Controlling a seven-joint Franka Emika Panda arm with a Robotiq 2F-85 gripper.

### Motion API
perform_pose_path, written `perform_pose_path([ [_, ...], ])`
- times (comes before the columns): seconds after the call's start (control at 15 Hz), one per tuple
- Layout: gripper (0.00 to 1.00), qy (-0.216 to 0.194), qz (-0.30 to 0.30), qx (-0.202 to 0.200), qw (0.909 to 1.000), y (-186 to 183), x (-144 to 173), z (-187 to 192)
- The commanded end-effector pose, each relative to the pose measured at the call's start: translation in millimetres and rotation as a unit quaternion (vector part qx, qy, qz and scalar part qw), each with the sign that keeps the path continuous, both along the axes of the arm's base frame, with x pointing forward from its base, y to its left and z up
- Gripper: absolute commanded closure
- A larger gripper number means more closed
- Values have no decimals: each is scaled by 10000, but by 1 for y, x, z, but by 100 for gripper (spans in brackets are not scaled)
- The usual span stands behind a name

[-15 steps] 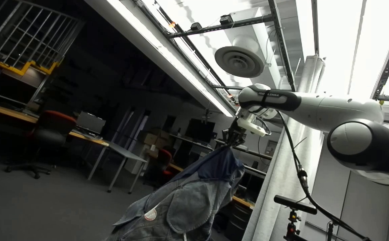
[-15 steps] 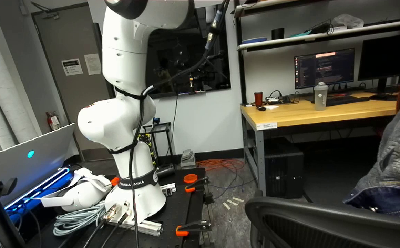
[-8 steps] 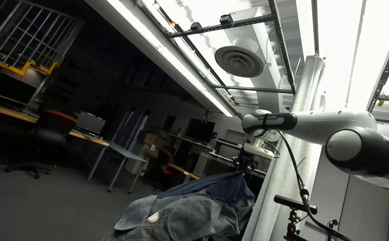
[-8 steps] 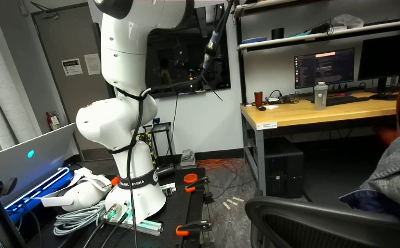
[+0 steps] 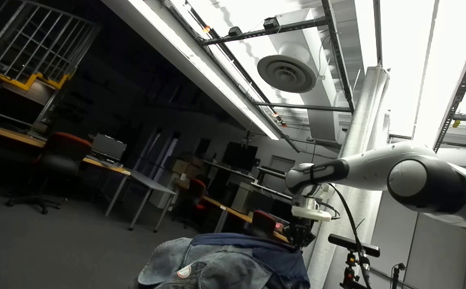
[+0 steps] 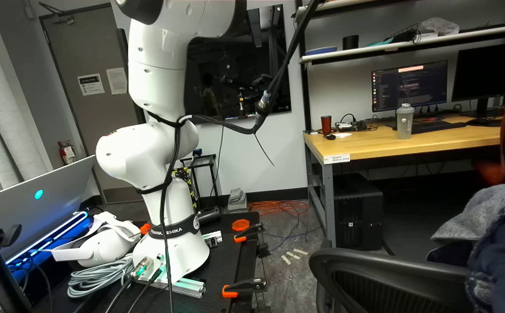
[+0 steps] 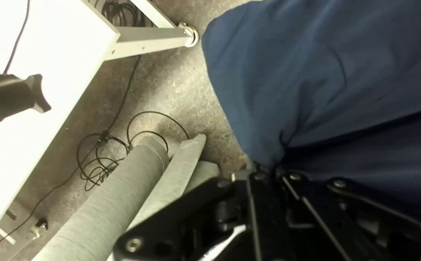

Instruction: Remove the jean jacket from the backrest of the chair, place the jacket on the backrest, remove the jacket from the backrest

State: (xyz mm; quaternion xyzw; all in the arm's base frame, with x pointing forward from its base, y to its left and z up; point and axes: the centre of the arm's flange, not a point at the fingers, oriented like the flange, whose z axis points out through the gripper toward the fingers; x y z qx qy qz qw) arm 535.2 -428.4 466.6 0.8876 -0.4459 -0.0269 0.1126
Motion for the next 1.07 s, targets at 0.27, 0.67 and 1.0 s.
perform_pose_path([
  [0.27, 48, 541, -278, -124, 9981, 5, -26, -43],
  [0.67, 2, 637, -308, -130, 9974, 7, -28, -46],
  [1.0, 0, 541, -371, -121, 9978, 2, -28, -39],
])
